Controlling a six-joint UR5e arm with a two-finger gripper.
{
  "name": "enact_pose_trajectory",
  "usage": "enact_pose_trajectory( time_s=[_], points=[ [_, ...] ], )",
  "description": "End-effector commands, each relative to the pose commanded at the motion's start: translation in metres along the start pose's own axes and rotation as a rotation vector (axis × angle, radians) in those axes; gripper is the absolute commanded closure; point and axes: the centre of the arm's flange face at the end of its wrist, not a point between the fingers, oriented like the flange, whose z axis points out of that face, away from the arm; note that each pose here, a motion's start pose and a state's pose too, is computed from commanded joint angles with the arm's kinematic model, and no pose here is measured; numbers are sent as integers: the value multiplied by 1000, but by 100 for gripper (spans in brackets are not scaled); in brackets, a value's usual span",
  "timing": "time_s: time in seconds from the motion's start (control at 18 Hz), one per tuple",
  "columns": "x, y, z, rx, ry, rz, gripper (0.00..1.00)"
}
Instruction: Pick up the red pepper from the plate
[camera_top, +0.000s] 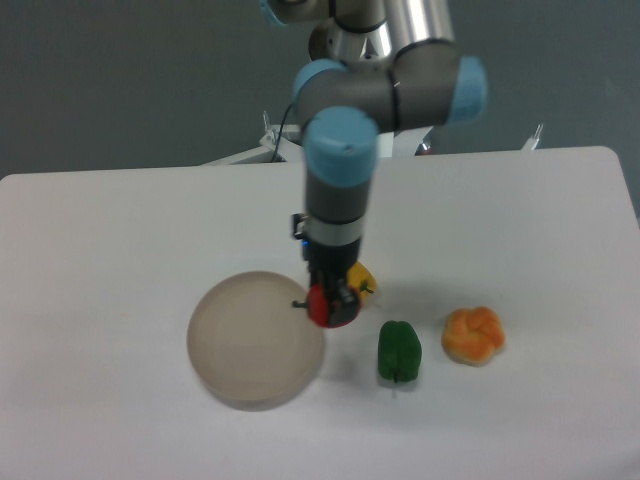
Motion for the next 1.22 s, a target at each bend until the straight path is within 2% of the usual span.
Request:
enact_pose_trajectory(
  time_s=[0.22,0.44,0.72,1.22],
  points=[
    [-16,52,-3,-54,52,-77,65],
    [-26,95,-9,-143,66,-134,65],
    [-37,129,-1,-204,85,-71,64],
    [-44,132,-2,-185,75,-73,62]
  ],
)
